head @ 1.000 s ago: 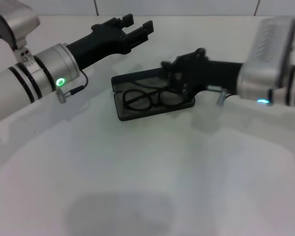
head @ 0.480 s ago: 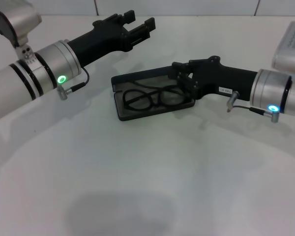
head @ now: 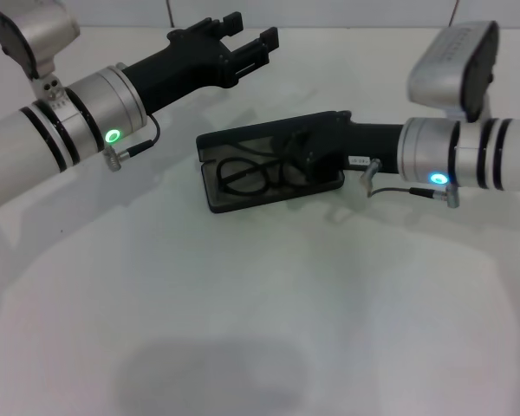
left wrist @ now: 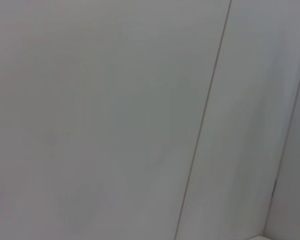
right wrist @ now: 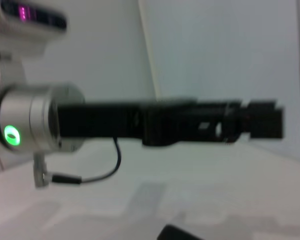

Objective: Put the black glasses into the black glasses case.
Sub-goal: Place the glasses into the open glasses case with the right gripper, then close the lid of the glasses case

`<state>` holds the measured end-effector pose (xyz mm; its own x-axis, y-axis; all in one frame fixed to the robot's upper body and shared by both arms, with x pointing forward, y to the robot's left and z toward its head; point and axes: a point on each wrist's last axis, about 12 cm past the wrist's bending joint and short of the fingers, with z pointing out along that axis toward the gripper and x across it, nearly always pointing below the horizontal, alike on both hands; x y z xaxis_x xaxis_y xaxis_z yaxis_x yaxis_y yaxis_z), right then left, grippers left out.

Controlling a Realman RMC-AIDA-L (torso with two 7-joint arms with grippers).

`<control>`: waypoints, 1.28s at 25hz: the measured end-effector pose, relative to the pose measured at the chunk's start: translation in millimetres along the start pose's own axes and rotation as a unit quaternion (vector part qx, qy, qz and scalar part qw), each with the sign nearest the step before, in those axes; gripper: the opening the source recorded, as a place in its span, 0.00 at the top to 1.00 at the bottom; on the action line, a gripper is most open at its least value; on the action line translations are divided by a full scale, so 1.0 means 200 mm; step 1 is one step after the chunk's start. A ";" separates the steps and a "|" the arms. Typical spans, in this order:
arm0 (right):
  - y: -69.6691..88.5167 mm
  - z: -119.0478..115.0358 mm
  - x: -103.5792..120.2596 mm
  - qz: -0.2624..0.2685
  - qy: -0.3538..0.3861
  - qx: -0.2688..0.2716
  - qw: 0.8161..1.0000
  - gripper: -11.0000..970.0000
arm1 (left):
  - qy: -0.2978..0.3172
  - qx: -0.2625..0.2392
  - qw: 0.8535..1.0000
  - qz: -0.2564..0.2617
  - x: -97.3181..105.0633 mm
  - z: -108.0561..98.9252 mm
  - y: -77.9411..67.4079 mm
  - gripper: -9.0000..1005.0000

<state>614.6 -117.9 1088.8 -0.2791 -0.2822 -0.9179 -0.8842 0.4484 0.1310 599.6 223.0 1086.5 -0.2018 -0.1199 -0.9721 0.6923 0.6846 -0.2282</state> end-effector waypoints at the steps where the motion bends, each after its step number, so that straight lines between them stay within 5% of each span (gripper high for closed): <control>1: 0.00 0.01 0.00 -0.002 0.008 -0.002 1.000 0.95 | 0.000 0.000 1.000 0.002 0.00 0.00 0.00 0.33; 21: 0.01 0.05 -0.04 -0.019 0.022 0.012 1.000 0.91 | 0.003 0.005 1.000 0.014 0.00 0.01 -0.01 0.33; 26: -0.01 -0.17 -0.01 -0.019 -0.062 -0.036 0.997 0.90 | 0.030 0.005 0.999 0.017 0.00 0.03 0.00 0.34; 32: -0.08 -0.46 0.16 -0.027 -0.041 -0.039 0.998 0.88 | 0.115 0.029 0.993 0.001 -0.05 0.10 0.01 0.33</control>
<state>585.8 -212.0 1091.9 -0.2008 -0.2317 -0.9518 -0.9243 0.3668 0.1057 616.9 211.0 1094.5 -0.3492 0.0540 -0.9355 0.7308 0.6406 -0.2358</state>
